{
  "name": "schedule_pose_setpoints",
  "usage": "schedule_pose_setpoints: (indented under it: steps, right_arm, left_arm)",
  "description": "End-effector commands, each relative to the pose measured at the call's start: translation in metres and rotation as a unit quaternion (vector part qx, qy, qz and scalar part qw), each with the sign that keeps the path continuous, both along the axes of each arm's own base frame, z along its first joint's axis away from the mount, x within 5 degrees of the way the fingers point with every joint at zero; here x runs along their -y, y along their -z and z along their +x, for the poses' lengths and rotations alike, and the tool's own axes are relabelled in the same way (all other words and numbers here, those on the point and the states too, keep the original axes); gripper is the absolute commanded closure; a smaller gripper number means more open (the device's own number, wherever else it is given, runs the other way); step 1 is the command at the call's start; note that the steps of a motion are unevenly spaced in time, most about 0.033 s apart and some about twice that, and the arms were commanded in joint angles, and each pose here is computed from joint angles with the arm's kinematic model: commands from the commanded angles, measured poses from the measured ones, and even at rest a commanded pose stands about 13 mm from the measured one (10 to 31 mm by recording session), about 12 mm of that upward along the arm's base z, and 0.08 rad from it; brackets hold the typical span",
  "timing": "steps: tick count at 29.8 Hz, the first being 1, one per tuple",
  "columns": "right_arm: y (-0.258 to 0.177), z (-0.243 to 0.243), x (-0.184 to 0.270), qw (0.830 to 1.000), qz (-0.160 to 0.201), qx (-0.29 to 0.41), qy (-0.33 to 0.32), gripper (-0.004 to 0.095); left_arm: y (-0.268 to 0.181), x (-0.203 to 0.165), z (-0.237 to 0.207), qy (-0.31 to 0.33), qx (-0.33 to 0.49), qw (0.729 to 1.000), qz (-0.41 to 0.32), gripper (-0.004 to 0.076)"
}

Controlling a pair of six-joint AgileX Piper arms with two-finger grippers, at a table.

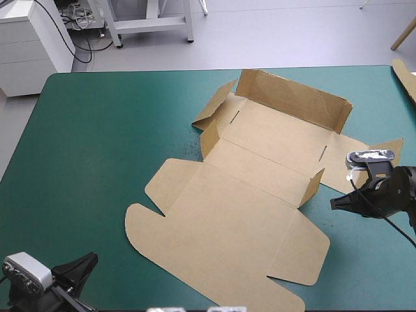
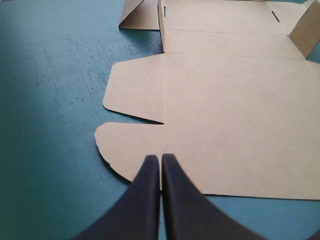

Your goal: Fold the box

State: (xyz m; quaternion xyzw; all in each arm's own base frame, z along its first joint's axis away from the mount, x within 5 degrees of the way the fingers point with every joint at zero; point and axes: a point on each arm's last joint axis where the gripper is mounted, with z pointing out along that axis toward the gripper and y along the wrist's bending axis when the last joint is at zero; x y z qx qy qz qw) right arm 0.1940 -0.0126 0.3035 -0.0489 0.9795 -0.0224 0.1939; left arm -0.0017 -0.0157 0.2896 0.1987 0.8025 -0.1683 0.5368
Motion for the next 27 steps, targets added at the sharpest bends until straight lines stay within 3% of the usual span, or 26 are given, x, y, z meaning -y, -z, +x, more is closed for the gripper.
schedule_pose_setpoints:
  steps: [1, 14, 21, 27]
  right_arm:
    - [-0.009, 0.001, 0.000, 1.000, -0.003, 0.028, -0.002, 0.0924]
    - [-0.013, 0.001, 0.000, 0.999, 0.005, 0.031, 0.017, 0.0924]
    - [-0.040, -0.001, 0.000, 0.999, 0.017, 0.030, 0.034, 0.0924]
    - [-0.070, 0.003, -0.005, 0.995, 0.048, 0.082, 0.041, 0.0924]
  left_arm:
    - [-0.011, 0.001, 0.002, 0.002, 0.027, 0.999, -0.022, 0.0731]
    - [-0.011, 0.001, 0.002, 0.002, 0.027, 0.999, -0.022, 0.0731]
    - [-0.011, 0.001, 0.002, 0.002, 0.027, 0.999, -0.022, 0.0731]
    - [-0.011, 0.001, 0.002, 0.002, 0.027, 0.999, -0.022, 0.0731]
